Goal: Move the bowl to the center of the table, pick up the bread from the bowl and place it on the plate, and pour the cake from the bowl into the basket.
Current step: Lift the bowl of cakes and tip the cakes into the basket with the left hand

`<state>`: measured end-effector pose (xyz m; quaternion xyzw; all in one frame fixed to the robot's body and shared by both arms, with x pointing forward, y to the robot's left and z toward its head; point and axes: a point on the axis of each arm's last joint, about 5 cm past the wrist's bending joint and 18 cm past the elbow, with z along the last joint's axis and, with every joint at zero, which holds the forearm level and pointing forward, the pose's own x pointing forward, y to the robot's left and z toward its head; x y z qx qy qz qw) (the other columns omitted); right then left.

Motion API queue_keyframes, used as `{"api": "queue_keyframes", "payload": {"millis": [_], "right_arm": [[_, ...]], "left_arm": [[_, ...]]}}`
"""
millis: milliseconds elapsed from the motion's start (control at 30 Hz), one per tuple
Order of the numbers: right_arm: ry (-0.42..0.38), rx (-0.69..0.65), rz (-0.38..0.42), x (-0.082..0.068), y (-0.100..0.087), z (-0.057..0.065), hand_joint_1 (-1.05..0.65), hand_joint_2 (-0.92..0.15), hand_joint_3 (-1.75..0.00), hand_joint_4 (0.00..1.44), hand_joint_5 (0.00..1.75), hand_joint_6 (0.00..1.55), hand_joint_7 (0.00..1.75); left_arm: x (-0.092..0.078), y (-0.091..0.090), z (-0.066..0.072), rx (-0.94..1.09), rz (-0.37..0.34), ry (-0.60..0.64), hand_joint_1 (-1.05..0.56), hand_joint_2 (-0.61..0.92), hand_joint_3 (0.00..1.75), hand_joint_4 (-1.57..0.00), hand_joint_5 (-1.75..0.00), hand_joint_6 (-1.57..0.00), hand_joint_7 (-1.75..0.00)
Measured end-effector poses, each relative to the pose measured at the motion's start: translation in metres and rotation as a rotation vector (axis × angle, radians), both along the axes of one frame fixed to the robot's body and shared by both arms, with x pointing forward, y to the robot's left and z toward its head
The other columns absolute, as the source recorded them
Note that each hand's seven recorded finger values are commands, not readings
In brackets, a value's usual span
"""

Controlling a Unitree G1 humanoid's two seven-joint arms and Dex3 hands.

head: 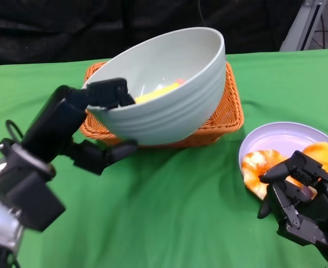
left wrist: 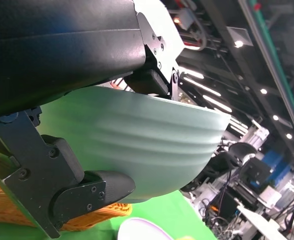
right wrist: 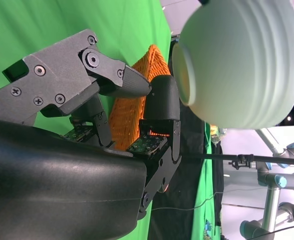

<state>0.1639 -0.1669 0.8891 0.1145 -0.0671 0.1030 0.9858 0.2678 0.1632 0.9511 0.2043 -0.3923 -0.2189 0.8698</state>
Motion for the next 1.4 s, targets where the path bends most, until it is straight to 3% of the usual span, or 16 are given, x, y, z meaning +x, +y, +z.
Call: {"api": "queue_keyframes", "payload": {"millis": [233, 467, 667, 900, 967, 1100, 1233, 1400], "right_arm": [[0.007, -0.013, 0.008, 0.0, 0.0, -0.003, -0.15, -0.65, -0.94, 0.66, 1.74, 0.59, 1.49], [0.015, -0.032, 0.01, 0.0, 0.001, -0.005, -0.15, -0.64, -0.96, 0.67, 1.75, 0.59, 1.49], [0.014, -0.042, 0.008, 0.0, 0.001, -0.009, -0.15, -0.64, -0.96, 0.68, 1.75, 0.59, 1.51], [0.009, -0.042, 0.005, 0.0, 0.0, -0.009, -0.16, -0.64, -0.96, 0.68, 1.75, 0.58, 1.52], [0.01, -0.044, 0.006, 0.0, 0.0, -0.009, -0.15, -0.65, -0.96, 0.66, 1.75, 0.56, 1.53], [0.01, -0.045, 0.018, 0.0, 0.001, -0.01, -0.16, -0.65, -0.96, 0.65, 1.75, 0.55, 1.53], [0.012, -0.045, 0.022, -0.001, 0.001, -0.01, -0.16, -0.66, -0.96, 0.64, 1.75, 0.54, 1.52], [0.02, -0.045, 0.047, -0.002, 0.003, -0.012, -0.15, -0.65, -0.96, 0.63, 1.75, 0.54, 1.5]], "left_arm": [[0.014, -0.013, 0.001, -0.024, -0.006, 0.032, -0.22, 0.53, 1.18, -0.9, -1.75, -0.68, -1.61], [0.029, -0.036, 0.004, -0.078, -0.034, 0.092, -0.24, 0.58, 1.08, -0.86, -1.75, -0.72, -1.45], [0.037, -0.06, 0.007, -0.184, -0.043, 0.234, -0.27, 0.6, 1.05, -0.85, -1.75, -0.72, -1.45], [0.039, -0.063, 0.009, -0.202, -0.041, 0.258, -0.27, 0.6, 1.04, -0.85, -1.75, -0.72, -1.45], [0.044, -0.066, 0.01, -0.285, -0.071, 0.375, -0.25, 0.58, 1.1, -0.78, -1.75, -0.67, -1.57], [0.058, -0.079, 0.017, -0.529, -0.203, 0.668, -0.24, 0.55, 1.13, -0.84, -1.75, -0.71, -1.64], [0.064, -0.087, 0.026, -0.621, -0.285, 0.791, -0.19, 0.55, 1.16, -0.88, -1.75, -0.74, -1.66], [0.065, -0.088, 0.018, -0.789, -0.345, 0.963, -0.17, 0.63, 1.1, -0.86, -1.75, -0.69, -1.69]]}}
